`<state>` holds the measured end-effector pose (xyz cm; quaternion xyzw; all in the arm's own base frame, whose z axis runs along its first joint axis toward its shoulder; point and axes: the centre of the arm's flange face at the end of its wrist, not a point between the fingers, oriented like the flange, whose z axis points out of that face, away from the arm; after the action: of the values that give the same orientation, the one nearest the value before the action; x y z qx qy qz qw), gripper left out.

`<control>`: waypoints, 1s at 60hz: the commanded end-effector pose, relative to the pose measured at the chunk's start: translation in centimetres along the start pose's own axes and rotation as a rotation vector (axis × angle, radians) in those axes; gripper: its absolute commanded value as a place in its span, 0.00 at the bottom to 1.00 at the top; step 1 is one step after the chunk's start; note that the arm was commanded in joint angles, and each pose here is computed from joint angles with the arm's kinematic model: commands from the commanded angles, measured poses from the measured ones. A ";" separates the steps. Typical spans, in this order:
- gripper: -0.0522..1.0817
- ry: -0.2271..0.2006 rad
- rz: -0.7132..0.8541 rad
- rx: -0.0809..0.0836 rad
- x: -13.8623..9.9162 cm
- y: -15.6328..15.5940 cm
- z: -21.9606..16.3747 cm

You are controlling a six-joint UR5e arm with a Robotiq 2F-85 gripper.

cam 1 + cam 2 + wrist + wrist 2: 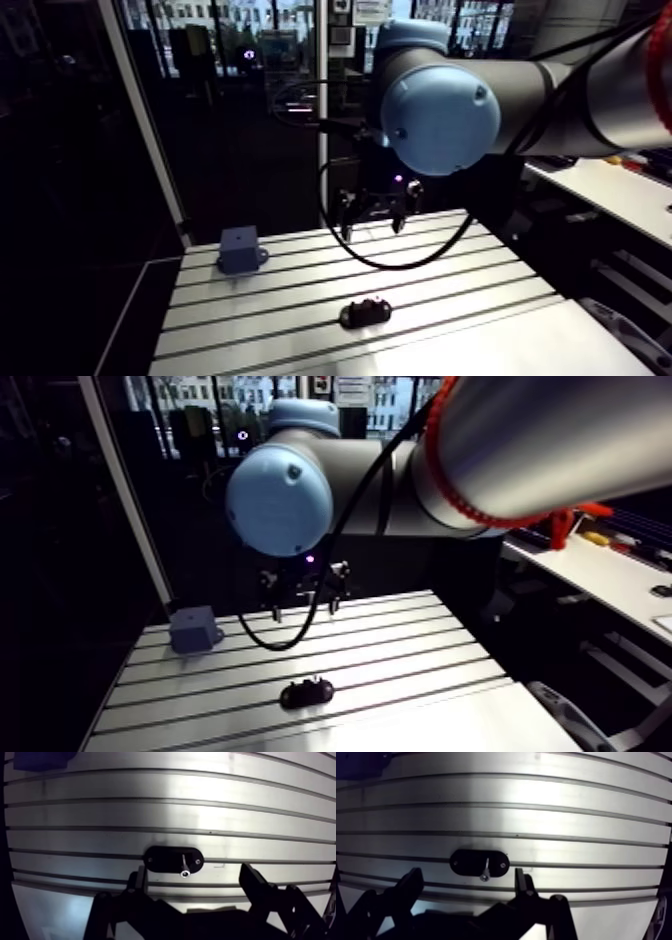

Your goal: Pick up the M10 bolt and insert it into the hole until fully seated.

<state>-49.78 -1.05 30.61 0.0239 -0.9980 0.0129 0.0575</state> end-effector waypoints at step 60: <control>0.23 0.007 0.002 0.007 -3.9 -0.1 6.0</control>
<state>-46.89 -1.11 25.00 0.0219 -0.9979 0.0181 0.0583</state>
